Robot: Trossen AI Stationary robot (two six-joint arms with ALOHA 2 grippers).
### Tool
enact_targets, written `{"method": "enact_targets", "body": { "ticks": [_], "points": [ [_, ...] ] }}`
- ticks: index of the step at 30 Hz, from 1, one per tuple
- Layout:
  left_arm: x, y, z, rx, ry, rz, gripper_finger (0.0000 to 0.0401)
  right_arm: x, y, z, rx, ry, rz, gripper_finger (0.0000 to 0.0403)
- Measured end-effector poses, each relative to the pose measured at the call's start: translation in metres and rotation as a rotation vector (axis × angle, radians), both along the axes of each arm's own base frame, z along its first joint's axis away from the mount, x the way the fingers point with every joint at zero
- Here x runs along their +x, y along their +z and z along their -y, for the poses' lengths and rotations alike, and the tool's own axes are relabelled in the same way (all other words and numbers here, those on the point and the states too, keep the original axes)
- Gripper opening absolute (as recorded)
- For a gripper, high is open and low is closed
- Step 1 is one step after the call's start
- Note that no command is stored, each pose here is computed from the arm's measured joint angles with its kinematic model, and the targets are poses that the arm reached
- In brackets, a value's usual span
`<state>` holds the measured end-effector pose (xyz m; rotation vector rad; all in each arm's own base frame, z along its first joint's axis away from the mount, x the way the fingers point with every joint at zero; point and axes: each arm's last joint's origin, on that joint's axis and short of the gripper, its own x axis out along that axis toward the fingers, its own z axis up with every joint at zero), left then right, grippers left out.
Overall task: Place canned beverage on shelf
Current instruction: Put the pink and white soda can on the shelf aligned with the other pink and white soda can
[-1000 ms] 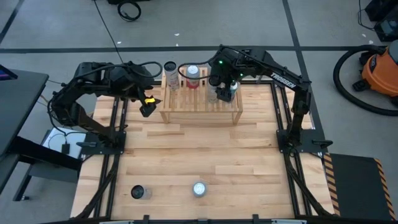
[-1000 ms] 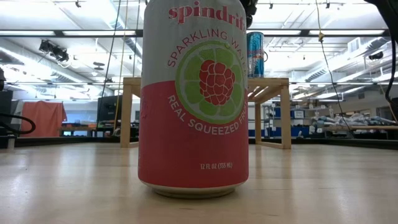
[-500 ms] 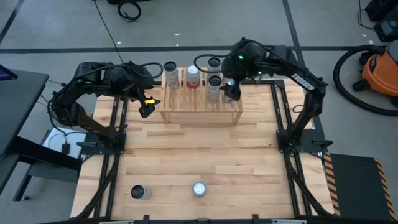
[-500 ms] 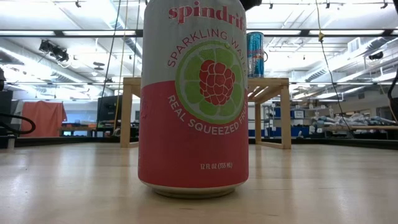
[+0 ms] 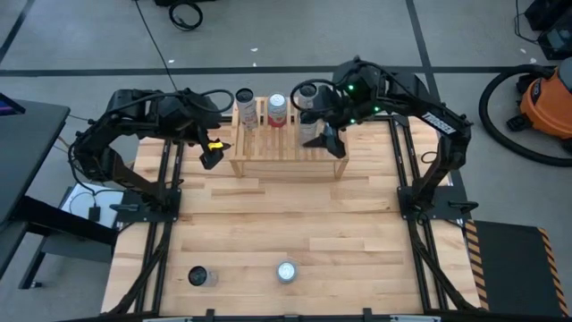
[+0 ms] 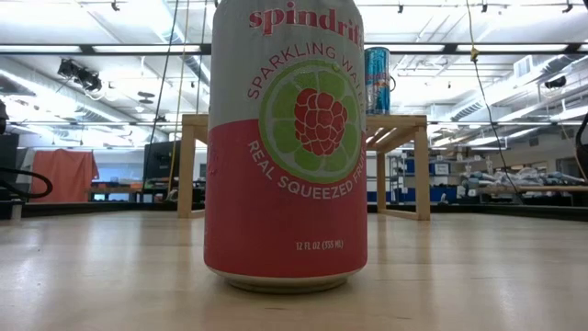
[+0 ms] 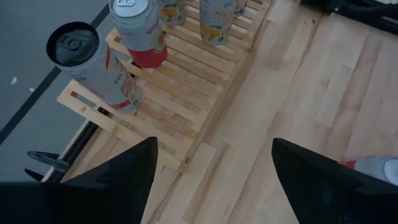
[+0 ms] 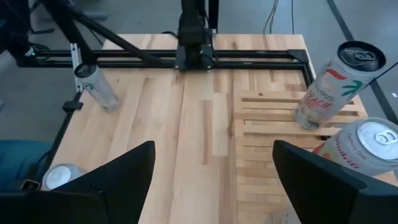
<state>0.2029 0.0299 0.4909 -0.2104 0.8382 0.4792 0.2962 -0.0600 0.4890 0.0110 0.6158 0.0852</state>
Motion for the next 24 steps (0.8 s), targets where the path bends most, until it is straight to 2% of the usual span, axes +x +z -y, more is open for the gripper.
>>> {"method": "enact_targets", "body": {
  "ticks": [7, 12, 15, 20, 24],
  "points": [
    [0.002, 0.000, 0.016, 0.000, -0.075, 0.001, 0.0318, -0.001, -0.004, -0.013, 0.066, 0.061, -0.052, 0.0335],
    [0.005, -0.007, 0.034, 0.076, -0.117, -0.031, 0.0318, -0.006, -0.009, -0.022, 0.085, 0.072, -0.134, 0.0335],
    [0.007, -0.014, 0.039, 0.106, -0.126, -0.066, 0.0318, -0.006, -0.009, -0.028, 0.070, 0.093, -0.136, 0.0335],
    [0.015, -0.027, 0.041, 0.085, -0.117, -0.103, 0.0318, -0.006, -0.004, -0.038, 0.012, 0.066, -0.092, 0.0335],
    [0.028, -0.044, 0.046, 0.002, -0.188, -0.122, 0.0318, -0.007, -0.003, -0.046, -0.023, 0.008, -0.101, 0.0335]
  ]
}}
